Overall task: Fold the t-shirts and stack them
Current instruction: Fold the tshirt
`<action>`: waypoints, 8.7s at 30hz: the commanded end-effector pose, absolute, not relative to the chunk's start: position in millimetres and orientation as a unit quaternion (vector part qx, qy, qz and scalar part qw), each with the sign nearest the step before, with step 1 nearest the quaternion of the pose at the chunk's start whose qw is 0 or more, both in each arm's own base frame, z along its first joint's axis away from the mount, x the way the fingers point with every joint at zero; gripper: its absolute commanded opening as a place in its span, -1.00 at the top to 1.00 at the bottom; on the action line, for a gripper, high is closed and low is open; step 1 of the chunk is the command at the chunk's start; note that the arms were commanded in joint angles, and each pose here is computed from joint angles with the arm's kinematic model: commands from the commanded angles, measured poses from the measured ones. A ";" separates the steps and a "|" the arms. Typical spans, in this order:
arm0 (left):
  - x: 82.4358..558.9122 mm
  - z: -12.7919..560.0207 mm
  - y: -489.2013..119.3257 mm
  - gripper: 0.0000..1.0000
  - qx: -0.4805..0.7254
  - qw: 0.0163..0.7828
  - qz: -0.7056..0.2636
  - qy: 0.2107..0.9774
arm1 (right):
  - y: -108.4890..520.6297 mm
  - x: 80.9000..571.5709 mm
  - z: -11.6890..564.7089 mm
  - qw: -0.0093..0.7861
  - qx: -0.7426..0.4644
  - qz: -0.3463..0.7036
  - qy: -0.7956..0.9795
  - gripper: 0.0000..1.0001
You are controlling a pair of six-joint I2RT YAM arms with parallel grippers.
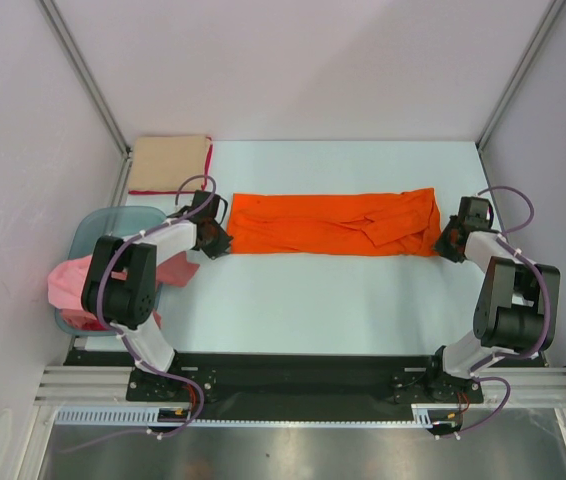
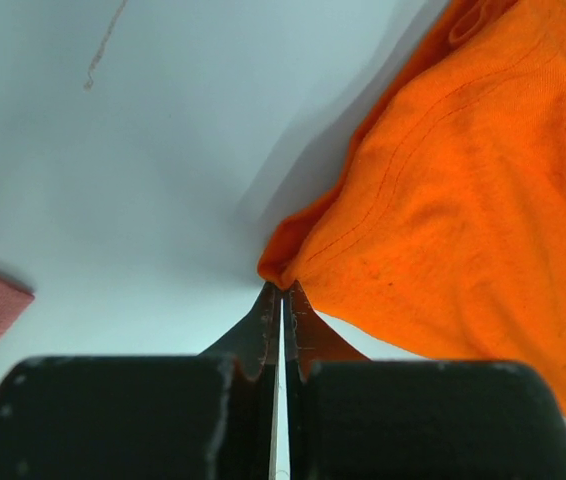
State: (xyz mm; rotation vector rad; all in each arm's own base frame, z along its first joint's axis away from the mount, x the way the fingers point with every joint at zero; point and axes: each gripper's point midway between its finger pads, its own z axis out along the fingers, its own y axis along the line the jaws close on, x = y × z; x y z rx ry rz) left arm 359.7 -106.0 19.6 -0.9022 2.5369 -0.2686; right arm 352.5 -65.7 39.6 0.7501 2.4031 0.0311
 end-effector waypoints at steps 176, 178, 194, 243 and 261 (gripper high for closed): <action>184.7 -19.9 -271.3 0.99 0.005 0.055 -0.284 0.957 | -44.3 683.8 7.7 0.415 0.343 0.194 0.820 0.84; 174.5 -17.9 -282.8 0.99 0.003 0.060 -0.291 0.955 | -48.8 684.2 8.9 0.415 0.348 0.179 0.821 0.80; 161.9 -14.0 -279.0 0.84 -0.007 0.079 -0.280 0.957 | -91.6 559.5 81.6 0.335 0.307 -0.024 0.890 -0.86; 158.2 -1.8 -281.4 -0.01 0.122 0.086 -0.243 0.958 | 148.0 117.2 14.6 0.139 0.172 0.181 0.958 0.01; 136.1 -20.5 -266.7 0.78 0.120 0.053 -0.237 0.963 | 132.2 104.8 8.9 0.151 0.212 0.181 0.948 1.00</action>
